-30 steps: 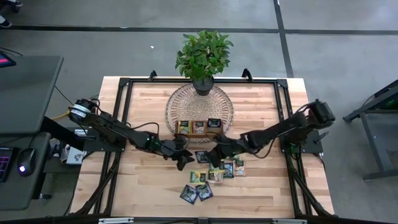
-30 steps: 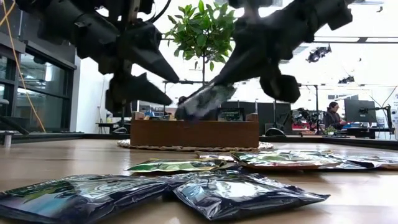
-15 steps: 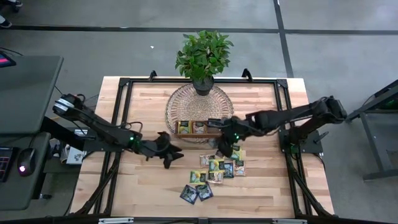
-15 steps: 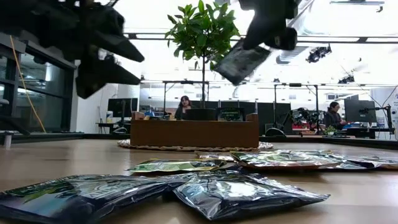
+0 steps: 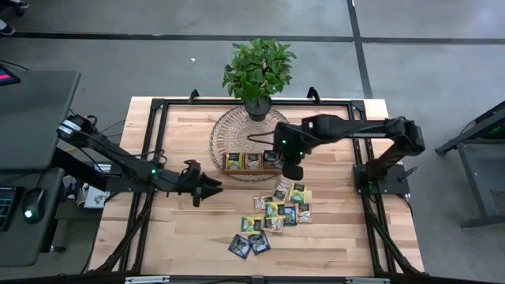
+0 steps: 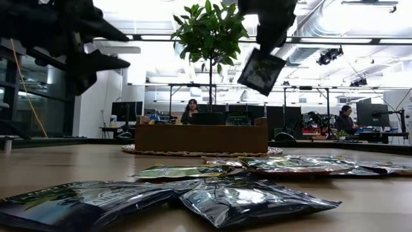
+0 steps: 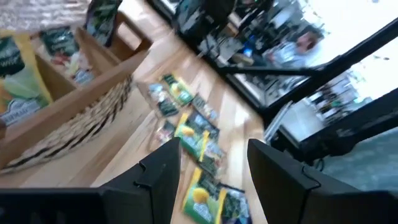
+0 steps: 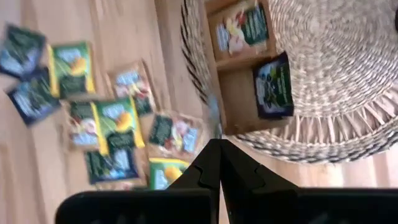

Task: Pick & Place Tea
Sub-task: Put the violet tea bag into the right section of the wooden organizer

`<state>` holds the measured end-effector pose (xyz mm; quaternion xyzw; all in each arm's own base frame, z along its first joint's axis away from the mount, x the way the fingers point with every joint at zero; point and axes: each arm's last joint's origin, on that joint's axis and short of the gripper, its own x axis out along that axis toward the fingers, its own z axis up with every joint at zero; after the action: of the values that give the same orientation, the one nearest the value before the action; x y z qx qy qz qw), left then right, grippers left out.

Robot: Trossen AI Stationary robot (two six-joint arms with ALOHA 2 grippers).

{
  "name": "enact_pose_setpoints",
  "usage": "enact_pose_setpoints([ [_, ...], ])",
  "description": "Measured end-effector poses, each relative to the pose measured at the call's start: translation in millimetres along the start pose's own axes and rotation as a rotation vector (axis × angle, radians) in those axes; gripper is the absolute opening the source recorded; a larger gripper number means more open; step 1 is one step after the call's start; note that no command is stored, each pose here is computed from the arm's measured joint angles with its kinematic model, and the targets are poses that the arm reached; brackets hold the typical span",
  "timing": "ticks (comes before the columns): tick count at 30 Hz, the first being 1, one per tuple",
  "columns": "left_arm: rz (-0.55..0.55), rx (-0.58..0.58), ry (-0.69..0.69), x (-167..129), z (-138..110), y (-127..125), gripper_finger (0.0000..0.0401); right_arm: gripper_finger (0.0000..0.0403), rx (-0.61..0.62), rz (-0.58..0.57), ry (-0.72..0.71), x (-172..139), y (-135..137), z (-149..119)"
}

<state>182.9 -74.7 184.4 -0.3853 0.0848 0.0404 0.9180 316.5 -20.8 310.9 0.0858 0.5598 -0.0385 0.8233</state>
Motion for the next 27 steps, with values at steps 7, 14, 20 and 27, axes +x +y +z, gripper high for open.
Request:
enact_pose_setpoints([
  [7, -0.027, 0.000, -0.025, -6.7, -0.1, 5.1, 0.0184, 0.0000, -0.112, -0.040, 0.070, 18.4, -10.8, 21.6],
  [14, -0.030, 0.000, -0.019, -6.9, -0.5, 5.5, 0.0184, 0.0000, -0.182, -0.091, 0.102, 33.3, -23.8, 33.8],
  [20, -0.030, 0.001, -0.018, -6.9, -0.6, 5.5, 0.0184, 0.0000, -0.200, -0.089, 0.137, 45.9, -32.7, 35.4],
  [27, -0.029, 0.002, -0.016, -6.8, -0.7, 5.6, 0.0184, 0.0000, -0.239, -0.080, 0.167, 59.4, -33.9, 37.1],
])
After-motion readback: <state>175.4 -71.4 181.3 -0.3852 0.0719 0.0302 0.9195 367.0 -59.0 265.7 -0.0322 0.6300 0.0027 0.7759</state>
